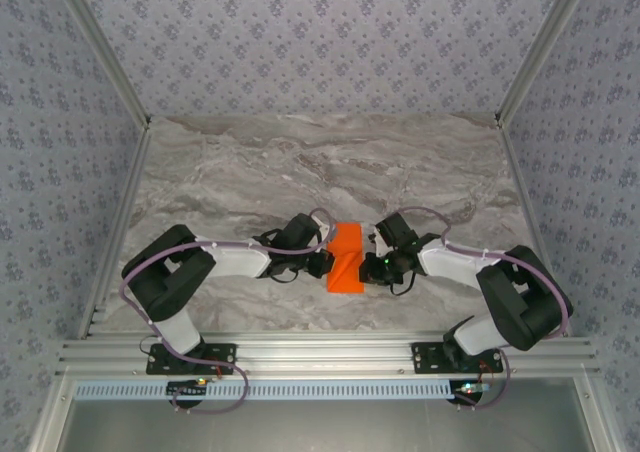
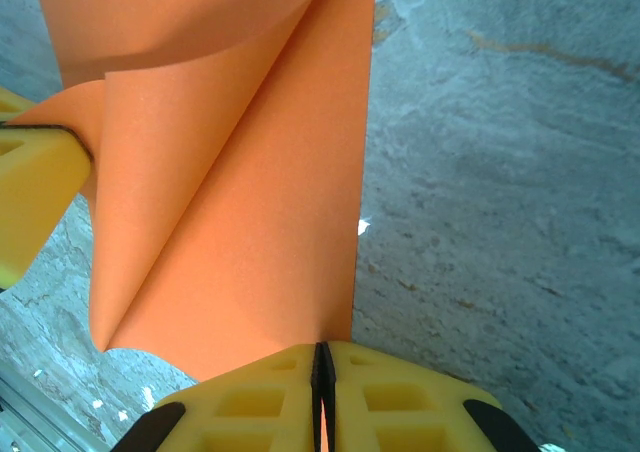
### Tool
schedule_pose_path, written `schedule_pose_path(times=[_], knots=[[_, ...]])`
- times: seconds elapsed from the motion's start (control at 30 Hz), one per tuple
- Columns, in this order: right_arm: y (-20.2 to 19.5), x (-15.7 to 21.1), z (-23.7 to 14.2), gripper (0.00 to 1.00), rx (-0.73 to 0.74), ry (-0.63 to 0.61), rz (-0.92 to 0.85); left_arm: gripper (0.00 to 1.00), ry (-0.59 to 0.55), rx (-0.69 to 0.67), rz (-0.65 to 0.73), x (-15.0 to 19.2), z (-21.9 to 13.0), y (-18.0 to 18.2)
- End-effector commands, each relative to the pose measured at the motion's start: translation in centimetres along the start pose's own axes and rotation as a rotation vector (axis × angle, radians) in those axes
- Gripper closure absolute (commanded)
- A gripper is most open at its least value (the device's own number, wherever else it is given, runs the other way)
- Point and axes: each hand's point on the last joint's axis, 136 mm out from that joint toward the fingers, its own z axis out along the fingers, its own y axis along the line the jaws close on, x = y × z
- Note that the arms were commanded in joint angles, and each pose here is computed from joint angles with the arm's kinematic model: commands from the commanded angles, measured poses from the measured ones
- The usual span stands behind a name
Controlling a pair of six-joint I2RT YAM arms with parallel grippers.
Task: Fold a paper plane with a square sheet of paper (fold left side to right side)
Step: Fold the triangle a second time at the center of the table.
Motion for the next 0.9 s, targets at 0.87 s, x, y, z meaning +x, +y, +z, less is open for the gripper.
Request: schedule_pose_path(times=[0.87], knots=[[2.6, -2.0, -4.5, 0.89, -0.162, -0.154, -0.024, 0.95, 0.052, -0.02, -0.005, 1.6, 1.1, 1.2]])
